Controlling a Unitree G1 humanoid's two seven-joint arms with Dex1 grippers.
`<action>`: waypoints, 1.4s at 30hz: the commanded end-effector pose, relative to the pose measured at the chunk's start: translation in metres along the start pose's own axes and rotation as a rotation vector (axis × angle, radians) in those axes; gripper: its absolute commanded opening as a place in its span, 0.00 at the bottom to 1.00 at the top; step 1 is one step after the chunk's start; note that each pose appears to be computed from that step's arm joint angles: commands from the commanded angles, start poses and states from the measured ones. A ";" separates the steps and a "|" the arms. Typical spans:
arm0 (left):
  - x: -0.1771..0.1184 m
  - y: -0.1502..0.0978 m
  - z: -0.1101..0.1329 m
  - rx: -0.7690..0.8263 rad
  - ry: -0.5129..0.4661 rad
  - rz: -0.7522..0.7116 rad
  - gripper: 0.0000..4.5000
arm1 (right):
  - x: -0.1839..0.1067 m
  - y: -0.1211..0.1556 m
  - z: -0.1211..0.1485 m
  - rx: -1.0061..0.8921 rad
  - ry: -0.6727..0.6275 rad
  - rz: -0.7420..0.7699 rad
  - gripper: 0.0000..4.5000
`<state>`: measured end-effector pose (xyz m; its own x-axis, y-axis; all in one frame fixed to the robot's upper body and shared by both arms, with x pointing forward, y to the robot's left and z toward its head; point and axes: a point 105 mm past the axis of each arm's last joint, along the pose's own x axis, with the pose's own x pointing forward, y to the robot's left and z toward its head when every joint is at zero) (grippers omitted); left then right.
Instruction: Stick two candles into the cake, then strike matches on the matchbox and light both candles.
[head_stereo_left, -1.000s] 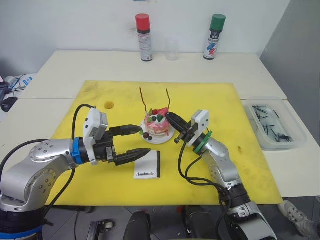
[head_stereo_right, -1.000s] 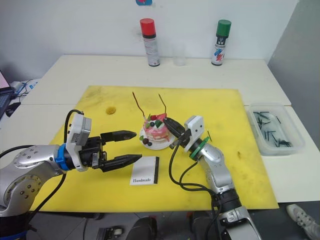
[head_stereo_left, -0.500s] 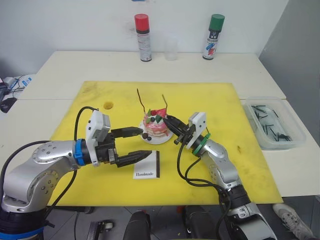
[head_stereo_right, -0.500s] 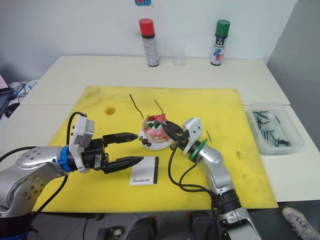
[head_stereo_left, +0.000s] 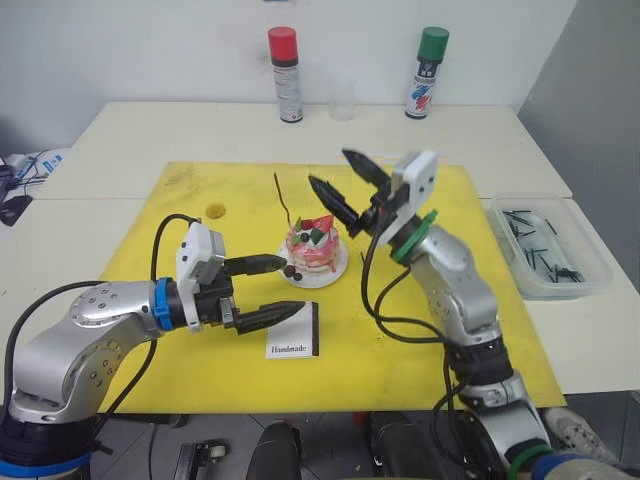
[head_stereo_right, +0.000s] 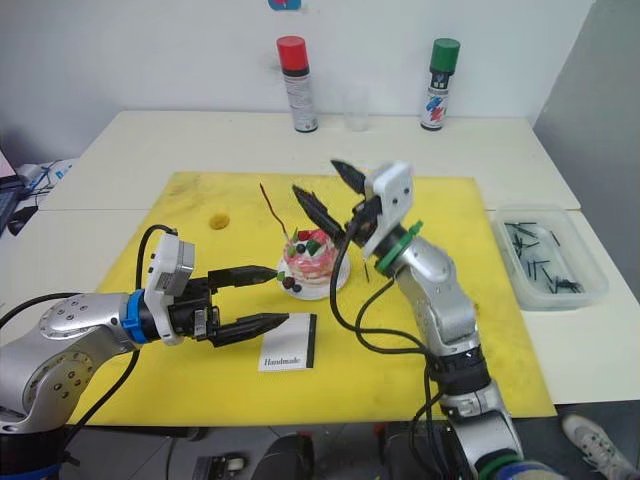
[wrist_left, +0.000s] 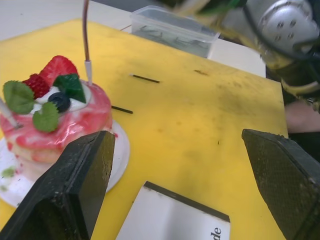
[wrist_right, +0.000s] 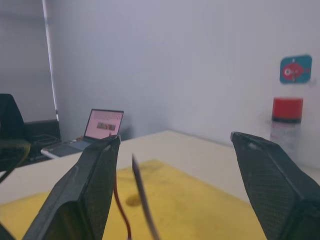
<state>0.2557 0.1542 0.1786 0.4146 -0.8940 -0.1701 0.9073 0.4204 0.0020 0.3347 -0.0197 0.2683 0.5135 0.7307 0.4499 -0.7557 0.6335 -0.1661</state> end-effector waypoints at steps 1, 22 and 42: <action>-0.020 0.014 0.009 -0.061 0.030 0.082 1.00 | -0.005 -0.023 0.050 -0.094 -0.085 -0.022 0.82; -0.046 -0.021 -0.051 -0.875 0.270 -0.056 1.00 | -0.123 0.036 -0.036 -0.040 0.645 0.444 0.00; -0.016 -0.024 -0.066 -1.041 0.242 -0.104 1.00 | -0.113 0.062 -0.093 -0.076 0.815 0.639 0.00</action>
<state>0.2271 0.1769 0.1144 0.2413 -0.9155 -0.3220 0.3644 0.3930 -0.8443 0.2679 -0.0445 0.1204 0.1794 0.8623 -0.4736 -0.9755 0.0936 -0.1992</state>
